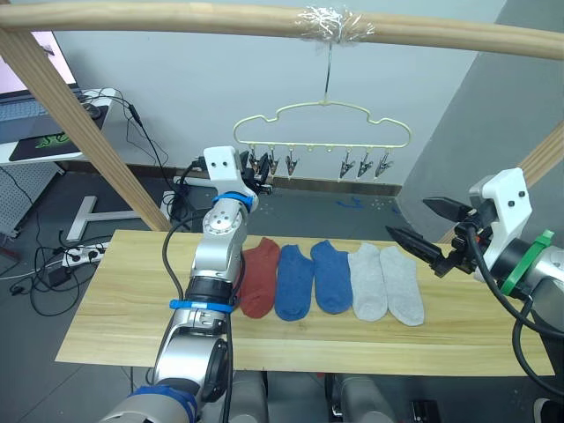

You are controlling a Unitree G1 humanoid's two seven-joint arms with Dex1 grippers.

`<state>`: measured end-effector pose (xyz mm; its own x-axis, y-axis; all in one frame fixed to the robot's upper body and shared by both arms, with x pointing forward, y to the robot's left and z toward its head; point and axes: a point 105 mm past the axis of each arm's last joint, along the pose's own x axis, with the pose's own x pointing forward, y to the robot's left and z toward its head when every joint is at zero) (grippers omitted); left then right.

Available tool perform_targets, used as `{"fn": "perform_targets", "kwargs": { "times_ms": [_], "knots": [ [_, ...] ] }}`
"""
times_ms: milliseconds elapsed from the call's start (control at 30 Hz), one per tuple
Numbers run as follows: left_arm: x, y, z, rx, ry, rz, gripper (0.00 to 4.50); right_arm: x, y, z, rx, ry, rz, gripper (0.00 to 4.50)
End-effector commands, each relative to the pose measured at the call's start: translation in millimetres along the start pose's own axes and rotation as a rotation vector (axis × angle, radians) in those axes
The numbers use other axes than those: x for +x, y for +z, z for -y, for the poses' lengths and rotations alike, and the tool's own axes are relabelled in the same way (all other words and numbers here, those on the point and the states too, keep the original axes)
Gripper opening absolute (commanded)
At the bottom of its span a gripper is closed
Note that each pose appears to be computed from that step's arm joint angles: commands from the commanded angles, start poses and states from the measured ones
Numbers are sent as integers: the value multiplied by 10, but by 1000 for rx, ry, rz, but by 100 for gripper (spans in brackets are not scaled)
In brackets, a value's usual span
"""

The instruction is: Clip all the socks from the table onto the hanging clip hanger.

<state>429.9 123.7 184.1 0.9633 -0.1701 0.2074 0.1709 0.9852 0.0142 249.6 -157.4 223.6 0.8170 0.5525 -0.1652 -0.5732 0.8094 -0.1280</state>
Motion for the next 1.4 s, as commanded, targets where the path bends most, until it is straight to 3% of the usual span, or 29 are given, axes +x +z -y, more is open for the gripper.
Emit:
{"fn": "perform_targets", "kwargs": {
  "times_ms": [33,633,900,1067,1400],
  "knots": [
    [42,201,28,0,-6,74,209,-34,92,-25,-31,-6,39,450],
    [67,262,63,-11,-22,88,209,-35,89,-39,-21,-10,43,450],
    [58,252,76,-23,-32,86,29,-31,91,-42,-15,-11,46,450],
    [57,251,80,-34,-38,79,21,-10,49,-9,-16,-17,19,450],
    [-1,317,122,-174,-138,37,21,279,-811,457,-45,-138,-378,450]
  ]
}}
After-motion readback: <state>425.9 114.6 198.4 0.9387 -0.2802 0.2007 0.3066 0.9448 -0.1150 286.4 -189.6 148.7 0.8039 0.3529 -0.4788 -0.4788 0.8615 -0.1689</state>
